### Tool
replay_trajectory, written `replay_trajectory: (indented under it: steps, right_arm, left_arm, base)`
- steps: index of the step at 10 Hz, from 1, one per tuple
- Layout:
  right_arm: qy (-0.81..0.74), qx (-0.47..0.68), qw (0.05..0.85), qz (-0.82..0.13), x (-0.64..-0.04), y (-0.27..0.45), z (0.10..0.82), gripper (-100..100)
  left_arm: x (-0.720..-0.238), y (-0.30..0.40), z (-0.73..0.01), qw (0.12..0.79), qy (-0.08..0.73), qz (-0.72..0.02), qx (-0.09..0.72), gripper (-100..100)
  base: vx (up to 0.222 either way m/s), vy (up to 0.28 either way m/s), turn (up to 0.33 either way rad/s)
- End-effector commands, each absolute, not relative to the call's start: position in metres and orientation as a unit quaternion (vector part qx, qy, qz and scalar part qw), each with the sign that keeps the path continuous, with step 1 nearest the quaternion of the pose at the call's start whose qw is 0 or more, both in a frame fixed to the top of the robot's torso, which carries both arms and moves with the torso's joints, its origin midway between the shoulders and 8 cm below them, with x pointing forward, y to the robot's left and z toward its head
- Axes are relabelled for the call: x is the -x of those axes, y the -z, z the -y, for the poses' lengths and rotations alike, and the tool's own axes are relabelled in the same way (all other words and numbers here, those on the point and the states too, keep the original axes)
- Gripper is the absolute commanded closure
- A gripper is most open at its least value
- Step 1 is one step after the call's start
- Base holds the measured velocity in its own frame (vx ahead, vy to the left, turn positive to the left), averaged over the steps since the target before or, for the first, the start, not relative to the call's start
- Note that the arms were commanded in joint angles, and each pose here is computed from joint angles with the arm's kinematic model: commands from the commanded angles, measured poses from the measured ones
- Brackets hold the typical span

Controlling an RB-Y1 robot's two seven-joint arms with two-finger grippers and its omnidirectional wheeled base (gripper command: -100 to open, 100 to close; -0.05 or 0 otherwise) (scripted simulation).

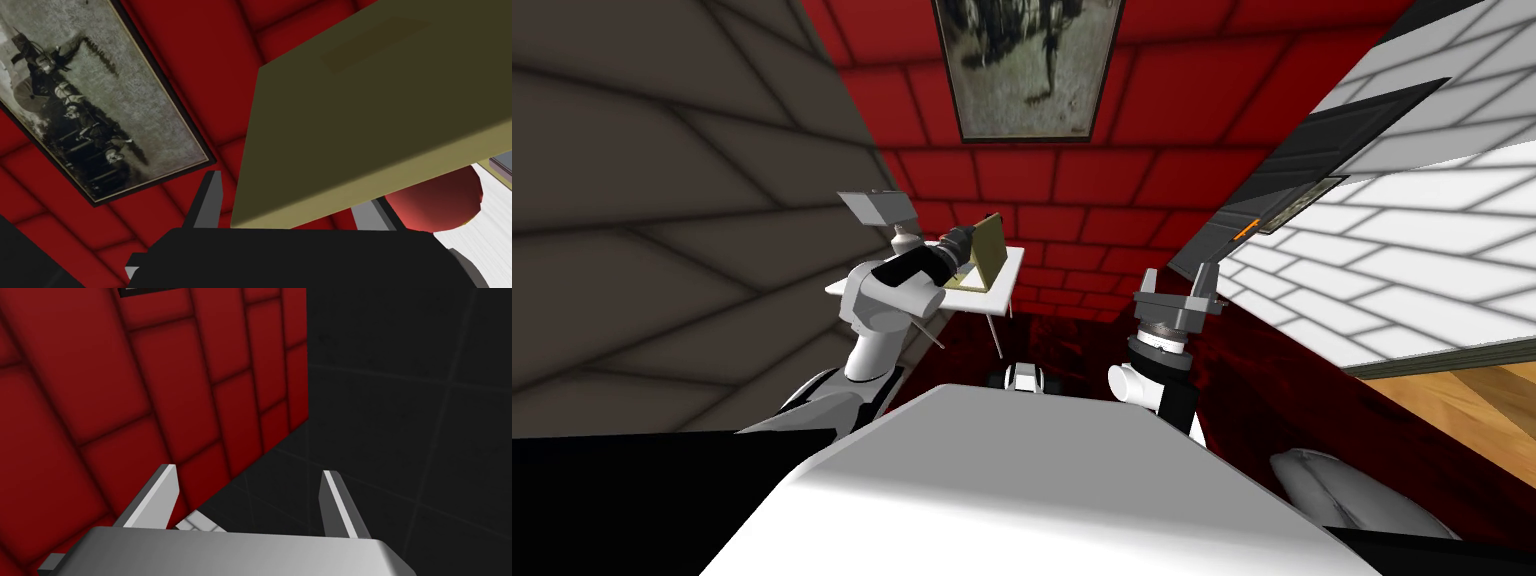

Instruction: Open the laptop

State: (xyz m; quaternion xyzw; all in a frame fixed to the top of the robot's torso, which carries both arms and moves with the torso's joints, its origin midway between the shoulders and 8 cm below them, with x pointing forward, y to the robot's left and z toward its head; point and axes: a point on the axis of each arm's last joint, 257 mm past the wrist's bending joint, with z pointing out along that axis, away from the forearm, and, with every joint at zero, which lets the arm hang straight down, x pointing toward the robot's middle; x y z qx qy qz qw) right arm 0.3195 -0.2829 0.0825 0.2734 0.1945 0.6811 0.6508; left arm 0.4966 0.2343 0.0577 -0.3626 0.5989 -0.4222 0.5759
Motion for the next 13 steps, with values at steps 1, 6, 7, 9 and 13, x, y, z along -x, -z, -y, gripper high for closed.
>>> replay_trajectory:
  steps: [1,6,7,9,13]
  right_arm:
    - [-0.681,-0.273,0.651,-0.195,-0.320,-0.082,0.283,0]
    - [-0.681,-0.273,0.651,-0.195,-0.319,-0.082,0.283,0]
    - [-0.681,-0.273,0.651,-0.195,-0.319,-0.082,0.283,0]
    - [-0.681,-0.273,0.651,-0.195,-0.320,-0.082,0.283,0]
    - [-0.681,-0.273,0.651,-0.194,-0.320,-0.082,0.283,0]
  left_arm:
    - [-0.508,-0.050,-0.238,0.549,0.451,-0.580,0.398,100]
    - [-0.527,-0.040,-0.240,0.507,0.500,-0.542,0.445,100]
    - [-0.532,-0.035,-0.241,0.496,0.511,-0.533,0.456,100]
    - [-0.542,-0.025,-0.243,0.474,0.531,-0.515,0.478,100]
    - [-0.559,-0.003,-0.245,0.428,0.569,-0.473,0.520,100]
  base:
    - [-0.034,0.088,0.023]
    - [-0.026,0.066,0.022]
    - [-0.035,0.093,0.014]
    - [-0.044,0.073,0.000]
    - [-0.033,0.056,0.006]
